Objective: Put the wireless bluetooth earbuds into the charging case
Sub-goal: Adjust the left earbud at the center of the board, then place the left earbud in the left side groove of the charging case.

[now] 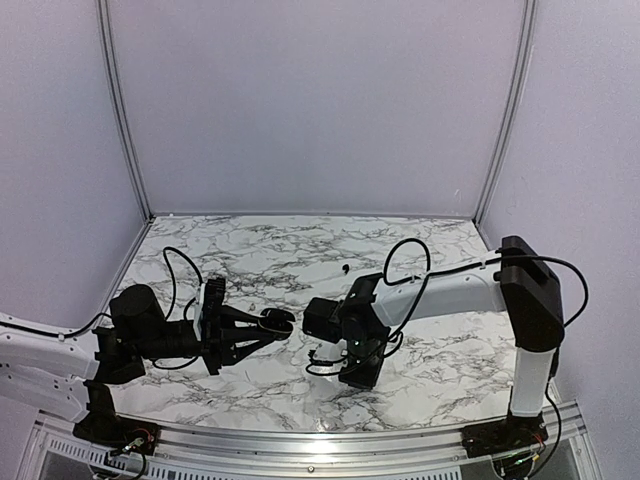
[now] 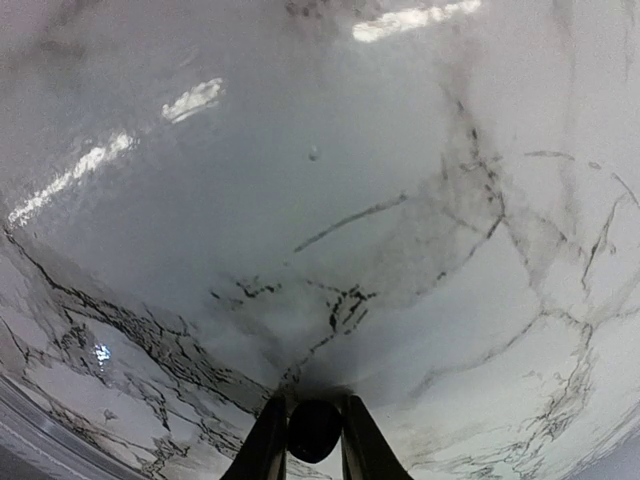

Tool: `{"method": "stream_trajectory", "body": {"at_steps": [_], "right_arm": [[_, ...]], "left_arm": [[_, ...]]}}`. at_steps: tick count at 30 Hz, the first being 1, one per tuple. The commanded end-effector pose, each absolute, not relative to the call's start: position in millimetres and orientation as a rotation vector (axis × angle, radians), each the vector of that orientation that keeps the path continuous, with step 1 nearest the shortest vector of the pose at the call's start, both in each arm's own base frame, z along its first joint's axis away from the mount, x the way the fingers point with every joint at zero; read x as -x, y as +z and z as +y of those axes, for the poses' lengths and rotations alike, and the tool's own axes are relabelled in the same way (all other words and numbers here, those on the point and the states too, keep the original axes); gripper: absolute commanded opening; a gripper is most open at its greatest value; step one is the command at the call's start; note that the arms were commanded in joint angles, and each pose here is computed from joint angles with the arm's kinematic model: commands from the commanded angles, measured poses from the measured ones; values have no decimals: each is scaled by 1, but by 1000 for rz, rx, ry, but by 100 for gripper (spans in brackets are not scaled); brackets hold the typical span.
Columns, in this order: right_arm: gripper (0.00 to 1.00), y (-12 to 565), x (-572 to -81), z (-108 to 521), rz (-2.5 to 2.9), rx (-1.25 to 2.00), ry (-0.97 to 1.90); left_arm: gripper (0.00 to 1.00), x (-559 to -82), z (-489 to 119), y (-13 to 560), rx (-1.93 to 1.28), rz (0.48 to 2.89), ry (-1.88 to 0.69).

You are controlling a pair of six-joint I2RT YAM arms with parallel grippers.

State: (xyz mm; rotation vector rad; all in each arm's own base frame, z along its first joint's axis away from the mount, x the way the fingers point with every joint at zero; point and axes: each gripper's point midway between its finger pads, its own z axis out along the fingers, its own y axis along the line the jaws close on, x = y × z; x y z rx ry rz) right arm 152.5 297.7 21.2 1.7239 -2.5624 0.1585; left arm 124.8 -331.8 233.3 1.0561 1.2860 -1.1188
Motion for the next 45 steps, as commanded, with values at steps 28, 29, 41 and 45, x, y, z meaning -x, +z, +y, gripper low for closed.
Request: {"method": "stream_trajectory", "body": {"at_steps": [28,29,41,45], "right_arm": [[9,298,-233,347,-3584,-2043,-718],[9,315,-228,347,-3586,-2082,-851],[8,399,-112,387,-2819,-2676,-2034],[7,401,-95,406,-2641,-2719,-2143]], "left_arm": [[0,-147,-319,269,-904,1239,-1062],[0,-147,-319,271,-901,1235,-1065],[0,-142,-332,286,-922,1206,-1147],[0,-142,-332,290,-919,1194,-1149]]}}
